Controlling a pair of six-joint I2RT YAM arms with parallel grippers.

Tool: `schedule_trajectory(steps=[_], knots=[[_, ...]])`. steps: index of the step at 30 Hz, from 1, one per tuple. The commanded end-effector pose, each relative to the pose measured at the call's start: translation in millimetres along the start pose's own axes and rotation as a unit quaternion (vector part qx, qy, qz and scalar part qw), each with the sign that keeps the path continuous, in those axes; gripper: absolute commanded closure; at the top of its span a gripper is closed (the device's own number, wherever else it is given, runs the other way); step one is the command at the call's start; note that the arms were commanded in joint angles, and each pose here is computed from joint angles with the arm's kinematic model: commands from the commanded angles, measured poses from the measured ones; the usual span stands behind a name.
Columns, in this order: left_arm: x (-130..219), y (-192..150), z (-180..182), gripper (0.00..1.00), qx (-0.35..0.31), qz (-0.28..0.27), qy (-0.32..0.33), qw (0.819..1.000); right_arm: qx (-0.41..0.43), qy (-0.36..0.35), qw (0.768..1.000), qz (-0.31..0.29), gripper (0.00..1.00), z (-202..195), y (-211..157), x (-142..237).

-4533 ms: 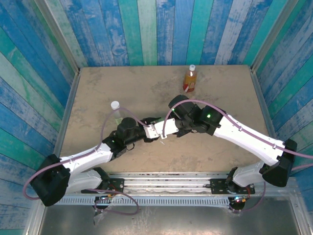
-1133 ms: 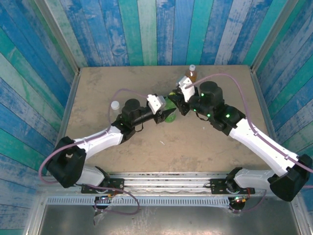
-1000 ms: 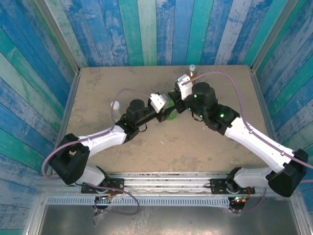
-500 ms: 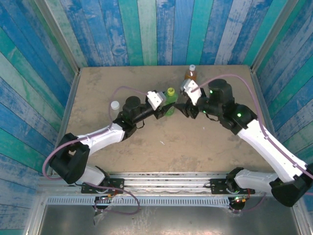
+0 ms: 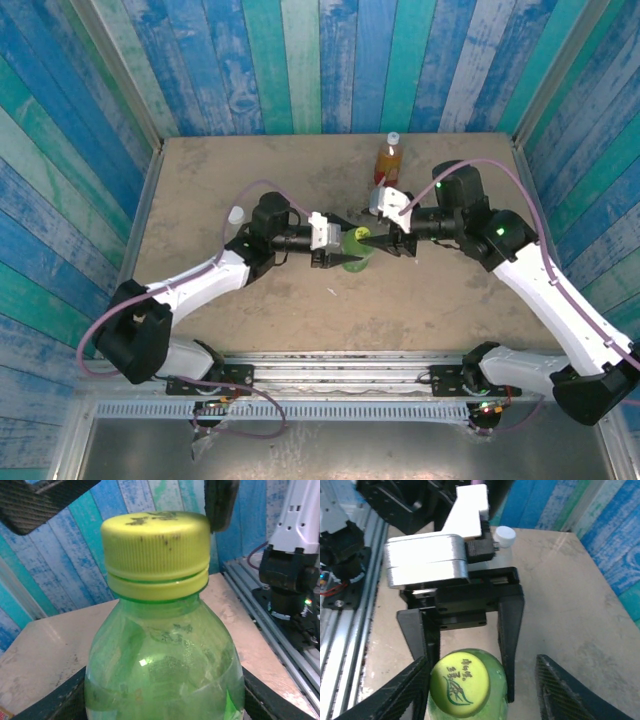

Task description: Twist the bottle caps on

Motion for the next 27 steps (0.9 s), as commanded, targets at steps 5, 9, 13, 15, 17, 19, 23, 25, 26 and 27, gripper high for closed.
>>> schedule_trajectory(steps=[5,9,13,15,17,19,23,25,26,27], knots=[[5.3,25.8,-13.6,0.40,-0.034,-0.035,-0.047,0.998,0.006,0.048,0.999,-0.005,0.55,8.6,7.1,1.3],[5.2,26.8,-11.6,0.41,-0.031,-0.036,-0.041,0.998,0.001,0.061,0.998,-0.004,0.61,10.1,5.6,-1.9],[4.7,27.9,-9.6,0.41,-0.027,-0.038,-0.037,0.998,-0.002,0.062,0.998,0.001,0.62,8.5,2.2,-5.2],[4.7,28.8,-8.2,0.41,-0.026,-0.039,-0.034,0.998,-0.002,0.064,0.998,0.001,0.63,8.5,1.8,-6.2],[4.3,28.8,-7.2,0.41,-0.023,-0.039,-0.032,0.998,-0.003,0.065,0.998,0.002,0.63,8.5,1.0,-6.7],[4.1,29.1,-6.5,0.41,-0.022,-0.039,-0.032,0.998,-0.002,0.063,0.998,0.003,0.68,8.0,1.1,-6.4],[4.1,28.9,3.3,0.41,-0.014,-0.035,0.003,0.999,-0.012,0.045,0.999,0.010,0.79,3.3,-0.1,-6.2],[6.7,31.8,17.6,0.41,0.001,-0.043,0.060,0.997,-0.033,0.005,0.999,0.018,0.80,-8.6,-2.8,-7.8],[9.4,32.9,26.8,0.41,0.009,-0.049,0.098,0.994,-0.052,-0.027,0.998,0.023,0.81,-18.0,-5.7,-9.0],[11.6,34.9,33.0,0.41,0.008,-0.057,0.124,0.991,-0.070,-0.062,0.995,0.023,0.83,-28.5,-7.8,-9.8]])
Point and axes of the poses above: each hand's point on the last joint's axis, 136 mm out from that joint toward the fingers, its own x axis back along the fingers, its own z axis along the line the jaws close on, y = z × x, the point moved 3 cm from there along x, back along the fingers, and after that the axes turned 2 degrees about -x, right-handed, at the moved point
